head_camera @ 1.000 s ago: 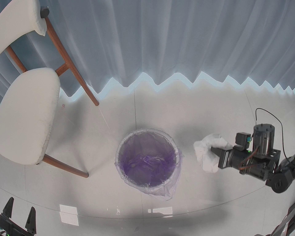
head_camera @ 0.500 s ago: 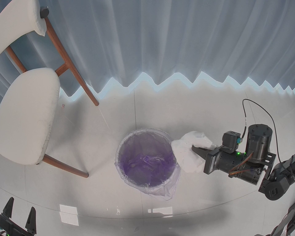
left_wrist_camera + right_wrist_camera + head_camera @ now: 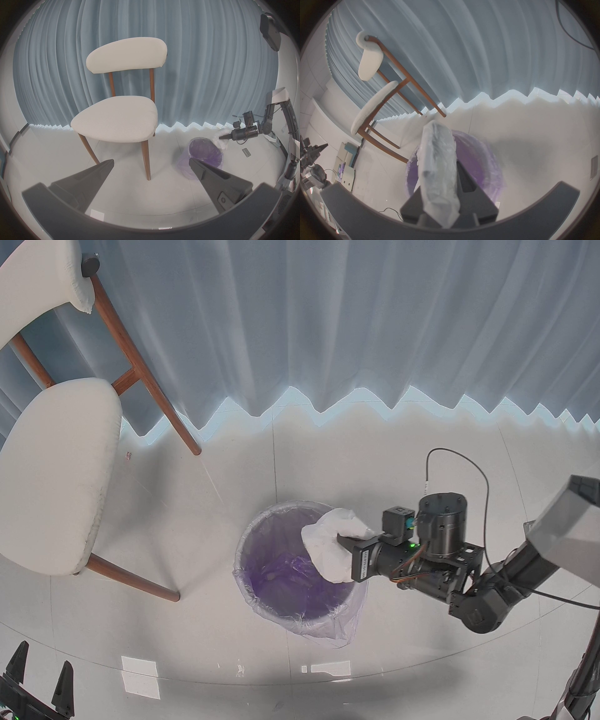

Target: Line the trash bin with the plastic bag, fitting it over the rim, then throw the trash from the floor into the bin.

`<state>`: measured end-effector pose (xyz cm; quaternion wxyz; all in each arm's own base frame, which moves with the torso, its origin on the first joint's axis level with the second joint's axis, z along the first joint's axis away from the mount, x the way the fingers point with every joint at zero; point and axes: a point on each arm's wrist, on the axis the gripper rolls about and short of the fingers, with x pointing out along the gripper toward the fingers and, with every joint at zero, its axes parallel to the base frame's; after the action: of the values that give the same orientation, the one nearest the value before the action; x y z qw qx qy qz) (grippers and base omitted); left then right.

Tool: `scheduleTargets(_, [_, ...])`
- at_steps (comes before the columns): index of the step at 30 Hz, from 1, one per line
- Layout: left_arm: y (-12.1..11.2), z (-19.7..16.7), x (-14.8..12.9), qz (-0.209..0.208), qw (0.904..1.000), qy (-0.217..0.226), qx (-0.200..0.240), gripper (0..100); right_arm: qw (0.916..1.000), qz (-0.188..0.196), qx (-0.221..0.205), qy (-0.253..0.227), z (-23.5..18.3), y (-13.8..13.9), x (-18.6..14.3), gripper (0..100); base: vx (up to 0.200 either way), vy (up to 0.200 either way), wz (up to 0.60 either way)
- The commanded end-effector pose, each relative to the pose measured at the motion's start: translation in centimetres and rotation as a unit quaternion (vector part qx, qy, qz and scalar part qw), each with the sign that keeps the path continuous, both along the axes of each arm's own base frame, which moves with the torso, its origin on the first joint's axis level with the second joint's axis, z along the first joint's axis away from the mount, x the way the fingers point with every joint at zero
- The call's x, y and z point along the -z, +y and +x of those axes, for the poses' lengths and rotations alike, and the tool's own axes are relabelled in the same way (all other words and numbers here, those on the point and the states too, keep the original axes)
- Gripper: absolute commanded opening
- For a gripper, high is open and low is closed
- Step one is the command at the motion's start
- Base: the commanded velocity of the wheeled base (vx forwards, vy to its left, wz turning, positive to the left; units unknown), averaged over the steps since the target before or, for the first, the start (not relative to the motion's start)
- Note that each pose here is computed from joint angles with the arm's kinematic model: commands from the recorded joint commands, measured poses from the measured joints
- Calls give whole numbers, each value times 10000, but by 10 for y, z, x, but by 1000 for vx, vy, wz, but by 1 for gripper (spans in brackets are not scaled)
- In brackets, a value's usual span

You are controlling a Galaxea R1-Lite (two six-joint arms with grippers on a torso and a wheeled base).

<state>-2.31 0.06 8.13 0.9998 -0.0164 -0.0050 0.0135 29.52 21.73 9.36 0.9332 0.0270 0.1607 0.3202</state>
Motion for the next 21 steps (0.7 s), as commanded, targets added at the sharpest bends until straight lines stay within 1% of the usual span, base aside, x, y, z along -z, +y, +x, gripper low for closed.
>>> scheduleTargets(1, [0,0,5,3,10000,17,-2,100,9993,-217,-139,288,21,32,49,0,0,0,0])
scheduleTargets(3, [0,0,5,-5,10000,17,-2,100,9992,-217,-147,287,22,33,51,0,0,0,0])
scheduleTargets(4, [0,0,5,-5,10000,17,-10,100,9990,-252,-182,308,28,41,62,0,0,0,0])
scheduleTargets(8, [0,0,5,-5,10000,17,-2,100,9989,-275,-134,348,40,46,78,0,0,0,0])
scheduleTargets(12, [0,0,5,-5,10000,17,-2,100,9993,-229,-33,297,54,48,86,0,0,0,0])
scheduleTargets(15, [0,0,5,3,10000,17,-2,100,9993,-217,19,298,57,49,89,0,0,0,0])
scheduleTargets(16, [0,0,5,3,10000,17,-2,100,9993,-222,19,304,57,49,89,100,0,0,0])
scheduleTargets(18, [0,0,5,3,10000,25,-2,100,9994,-202,21,290,58,49,88,100,0,0,0])
scheduleTargets(21, [0,0,5,3,10000,17,-2,100,9999,-29,23,154,56,50,73,100,0,0,0])
